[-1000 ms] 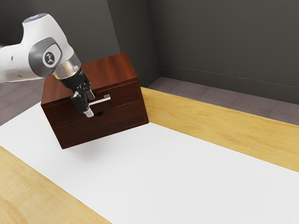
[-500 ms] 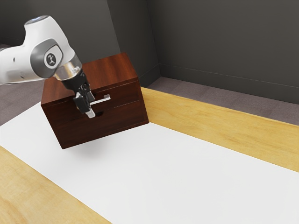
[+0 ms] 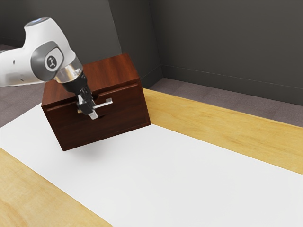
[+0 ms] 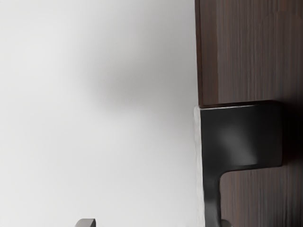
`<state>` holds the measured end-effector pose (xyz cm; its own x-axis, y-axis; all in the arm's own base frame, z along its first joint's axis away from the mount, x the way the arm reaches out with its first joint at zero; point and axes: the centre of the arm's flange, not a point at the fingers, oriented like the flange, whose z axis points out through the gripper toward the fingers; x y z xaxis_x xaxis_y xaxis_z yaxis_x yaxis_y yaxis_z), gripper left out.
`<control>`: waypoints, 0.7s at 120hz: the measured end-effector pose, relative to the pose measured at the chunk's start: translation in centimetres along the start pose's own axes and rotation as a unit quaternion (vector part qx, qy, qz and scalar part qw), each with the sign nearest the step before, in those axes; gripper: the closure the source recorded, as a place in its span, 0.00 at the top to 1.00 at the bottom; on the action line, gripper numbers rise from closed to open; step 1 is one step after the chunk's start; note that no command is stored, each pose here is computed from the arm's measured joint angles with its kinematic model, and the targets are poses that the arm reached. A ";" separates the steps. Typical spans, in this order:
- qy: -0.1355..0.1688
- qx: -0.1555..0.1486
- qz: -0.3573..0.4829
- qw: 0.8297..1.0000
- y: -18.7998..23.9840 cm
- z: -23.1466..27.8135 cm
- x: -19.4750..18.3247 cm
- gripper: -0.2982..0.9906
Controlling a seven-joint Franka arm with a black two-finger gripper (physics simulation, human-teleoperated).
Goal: Pull the drawer handle with one arm to open the drawer
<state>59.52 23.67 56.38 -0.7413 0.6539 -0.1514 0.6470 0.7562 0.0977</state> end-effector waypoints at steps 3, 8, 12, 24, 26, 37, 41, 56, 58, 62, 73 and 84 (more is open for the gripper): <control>0.000 0.000 0.000 1.000 -0.1 0.1 0.0 0.44; 0.001 0.000 0.001 1.000 -0.4 0.3 -0.1 0.43; 0.001 0.000 0.001 1.000 -0.6 0.5 -0.2 0.43; 0.001 -0.003 0.002 1.000 -1.0 0.5 -0.3 0.43; 0.001 -0.003 0.002 1.000 -1.1 0.5 -0.4 0.43; 0.002 -0.006 0.003 1.000 -1.8 0.3 -0.4 0.42; 0.002 -0.007 0.003 1.000 -2.0 0.3 -0.4 0.42; 0.003 -0.008 0.005 1.000 -3.1 0.3 -0.5 0.42; 0.003 -0.008 0.005 1.000 -3.2 0.4 -0.5 0.42; 0.003 -0.009 0.005 1.000 -3.3 0.4 -0.5 0.42; 0.003 -0.012 0.006 1.000 -4.0 0.2 -0.5 0.42; 0.004 -0.014 0.009 1.000 -4.9 0.1 -0.6 0.42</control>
<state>56.82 19.59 55.86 -0.7314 0.6670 -0.1420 0.6545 0.7451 0.1285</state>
